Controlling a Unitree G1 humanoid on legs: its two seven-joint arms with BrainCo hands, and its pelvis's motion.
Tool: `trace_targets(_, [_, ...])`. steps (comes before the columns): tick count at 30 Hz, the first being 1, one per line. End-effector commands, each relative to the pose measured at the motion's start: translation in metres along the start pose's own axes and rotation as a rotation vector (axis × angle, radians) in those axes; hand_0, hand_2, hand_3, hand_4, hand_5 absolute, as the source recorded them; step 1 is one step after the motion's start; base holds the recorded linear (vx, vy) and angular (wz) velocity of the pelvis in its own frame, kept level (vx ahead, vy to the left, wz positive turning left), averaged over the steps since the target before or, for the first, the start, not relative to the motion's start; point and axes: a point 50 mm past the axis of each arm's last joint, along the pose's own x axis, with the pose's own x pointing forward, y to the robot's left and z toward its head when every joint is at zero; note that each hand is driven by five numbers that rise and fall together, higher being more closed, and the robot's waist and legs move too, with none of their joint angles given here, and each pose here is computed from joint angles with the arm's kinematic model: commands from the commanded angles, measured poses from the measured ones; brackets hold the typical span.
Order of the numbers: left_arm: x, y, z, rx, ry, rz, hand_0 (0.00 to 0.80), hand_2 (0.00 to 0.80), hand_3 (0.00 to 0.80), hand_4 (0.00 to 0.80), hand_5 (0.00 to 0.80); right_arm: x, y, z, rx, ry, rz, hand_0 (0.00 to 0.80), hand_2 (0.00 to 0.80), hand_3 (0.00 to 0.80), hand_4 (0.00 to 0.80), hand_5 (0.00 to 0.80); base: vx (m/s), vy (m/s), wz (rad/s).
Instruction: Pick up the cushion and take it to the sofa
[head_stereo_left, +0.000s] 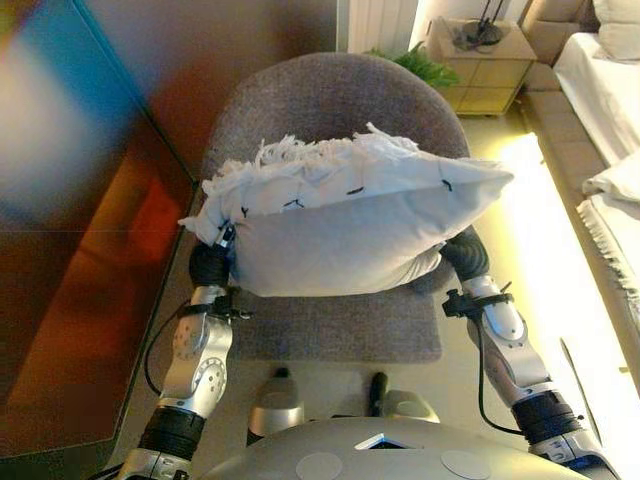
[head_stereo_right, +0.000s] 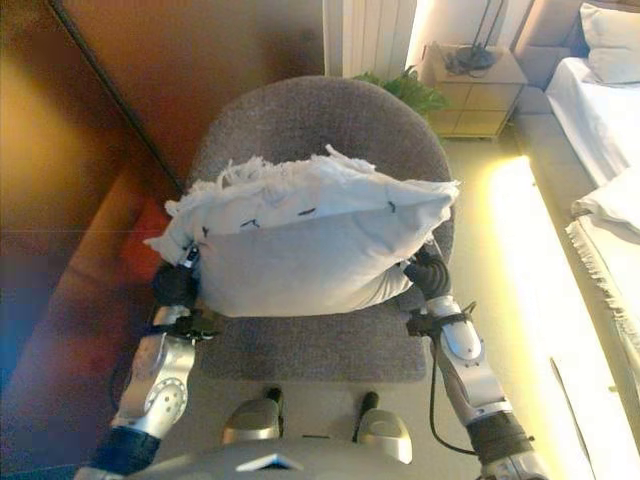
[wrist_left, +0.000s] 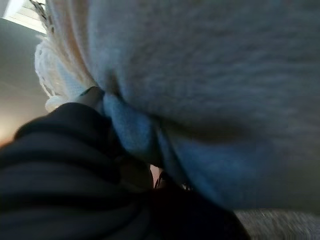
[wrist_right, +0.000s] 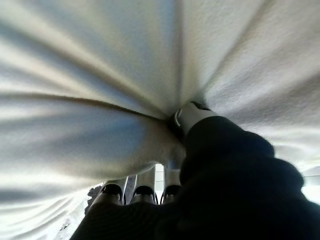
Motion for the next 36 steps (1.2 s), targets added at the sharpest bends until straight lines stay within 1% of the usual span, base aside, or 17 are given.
trace_targets(1, [0.028,-0.039,0.028,0.057,-0.166,-0.203,0.8,0.8,0.8,0.8,0.8,0.027,0.031,0.031,0.076,-0.169,0.11,0.8,0.8,0.8,0.8,0.8,0.153,0.098,0.42])
trace_targets(6, [0.037,-0.047,0.007,0.097,-0.065,-0.164,0.8,0.8,0.8,0.8,0.8,0.032,0.03,0.007,0.07,-0.027,0.045,0.8,0.8,0.8,0.8,0.8,0.244,0.066,0.13])
trace_targets(9, [0.039,-0.047,-0.001,0.109,-0.03,-0.14,0.8,0.8,0.8,0.8,0.8,0.028,0.034,-0.004,0.063,0.029,0.034,0.8,0.8,0.8,0.8,0.8,0.169,0.019,-0.03])
trace_targets(11, [0.043,-0.051,-0.006,0.129,-0.009,-0.156,0.8,0.8,0.8,0.8,0.8,0.03,0.035,-0.01,0.056,0.054,0.02,0.8,0.8,0.8,0.8,0.8,0.035,-0.007,0.03])
trace_targets(13, [0.055,-0.062,-0.005,0.17,-0.032,-0.186,0.8,0.8,0.8,0.8,0.8,0.042,0.038,-0.009,0.048,0.045,0.012,0.8,0.8,0.8,0.8,0.8,-0.051,-0.025,0.01])
trace_targets(17, [0.08,-0.083,0.002,0.22,-0.059,-0.211,0.8,0.8,0.8,0.8,0.8,0.078,0.042,0.006,0.037,0.026,-0.014,0.8,0.8,0.8,0.8,0.8,-0.013,0.004,-0.02])
trace_targets(20, [0.105,-0.107,0.015,0.253,-0.122,-0.214,0.8,0.8,0.8,0.8,0.8,0.115,0.049,0.035,0.024,-0.025,-0.042,0.8,0.8,0.8,0.8,0.8,-0.124,0.024,-0.07])
trace_targets(23, [0.13,-0.121,0.037,0.282,-0.194,-0.224,0.8,0.8,0.8,0.8,0.8,0.14,0.056,0.06,0.01,-0.074,-0.056,0.8,0.8,0.8,0.8,0.8,-0.166,0.008,-0.05])
trace_targets(26, [0.143,-0.13,0.054,0.315,-0.243,-0.222,0.8,0.8,0.8,0.8,0.8,0.152,0.052,0.071,0.011,-0.091,-0.072,0.8,0.8,0.8,0.8,0.8,-0.056,-0.007,-0.02])
trace_targets(29, [0.153,-0.133,0.061,0.365,-0.237,-0.212,0.8,0.8,0.8,0.8,0.8,0.16,0.05,0.072,0.059,-0.051,-0.106,0.8,0.8,0.8,0.8,0.8,0.006,-0.009,0.01])
trace_targets(34, [0.171,-0.133,0.069,0.436,-0.178,-0.171,0.8,0.8,0.8,0.8,0.8,0.173,0.043,0.072,0.143,0.048,-0.125,0.8,0.8,0.8,0.8,0.8,-0.012,0.03,-0.01])
trace_targets(36, [0.177,-0.126,0.067,0.491,-0.114,-0.151,0.8,0.8,0.8,0.8,0.8,0.178,0.041,0.072,0.206,0.085,-0.105,0.8,0.8,0.8,0.8,0.8,0.008,0.055,-0.03])
